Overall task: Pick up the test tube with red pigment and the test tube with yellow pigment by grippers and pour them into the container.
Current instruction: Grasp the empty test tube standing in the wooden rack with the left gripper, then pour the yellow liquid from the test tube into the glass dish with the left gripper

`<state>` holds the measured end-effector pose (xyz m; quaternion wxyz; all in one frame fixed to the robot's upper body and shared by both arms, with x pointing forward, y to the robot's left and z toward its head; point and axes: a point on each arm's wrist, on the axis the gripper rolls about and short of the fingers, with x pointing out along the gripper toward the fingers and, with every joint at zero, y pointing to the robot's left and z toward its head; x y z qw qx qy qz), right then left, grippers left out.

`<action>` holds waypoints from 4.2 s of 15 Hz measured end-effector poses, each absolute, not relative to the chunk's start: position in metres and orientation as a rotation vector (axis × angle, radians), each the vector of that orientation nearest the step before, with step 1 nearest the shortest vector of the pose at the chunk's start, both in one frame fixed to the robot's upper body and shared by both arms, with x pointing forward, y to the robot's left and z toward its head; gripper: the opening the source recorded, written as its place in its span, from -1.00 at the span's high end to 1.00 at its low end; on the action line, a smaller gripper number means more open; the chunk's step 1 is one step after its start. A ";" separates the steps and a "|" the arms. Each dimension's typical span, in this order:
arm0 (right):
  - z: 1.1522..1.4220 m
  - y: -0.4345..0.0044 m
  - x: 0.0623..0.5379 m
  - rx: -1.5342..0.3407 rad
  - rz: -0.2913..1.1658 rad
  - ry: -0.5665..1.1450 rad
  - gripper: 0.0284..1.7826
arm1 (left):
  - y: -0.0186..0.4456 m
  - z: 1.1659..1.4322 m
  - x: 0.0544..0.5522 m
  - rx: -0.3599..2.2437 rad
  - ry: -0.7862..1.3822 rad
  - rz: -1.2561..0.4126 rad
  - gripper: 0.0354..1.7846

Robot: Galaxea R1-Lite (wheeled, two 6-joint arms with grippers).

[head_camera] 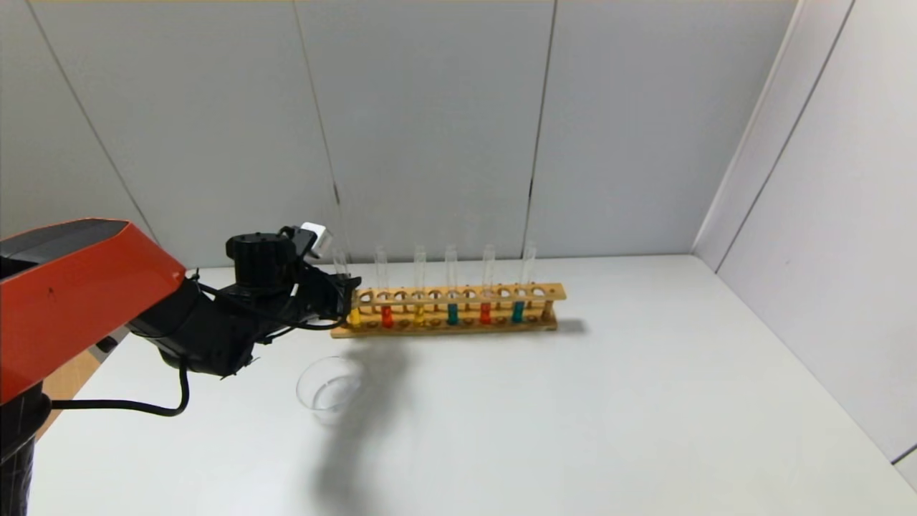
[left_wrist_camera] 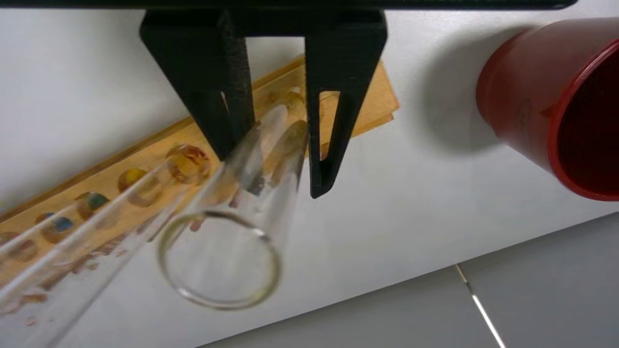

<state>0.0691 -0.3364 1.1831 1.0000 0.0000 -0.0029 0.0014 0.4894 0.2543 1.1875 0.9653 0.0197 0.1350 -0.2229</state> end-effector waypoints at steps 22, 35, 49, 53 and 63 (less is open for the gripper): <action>1.183 -0.336 0.069 0.000 0.003 -0.005 -0.96 | 0.284 1.362 0.415 0.243 -0.031 -0.356 0.67; 1.183 -0.336 0.069 0.000 0.003 -0.006 -0.96 | 0.326 1.339 0.379 0.529 0.001 -0.354 0.67; 1.183 -0.336 0.069 0.000 0.003 -0.005 -0.96 | 0.337 1.327 0.380 0.986 -0.069 -0.523 0.67; 1.183 -0.336 0.069 0.000 0.003 -0.006 -0.96 | 0.331 1.309 0.367 1.034 -0.077 -0.608 0.67; 1.183 -0.336 0.069 0.000 0.003 -0.005 -0.96 | 0.345 1.287 0.362 1.220 -0.079 -0.586 0.67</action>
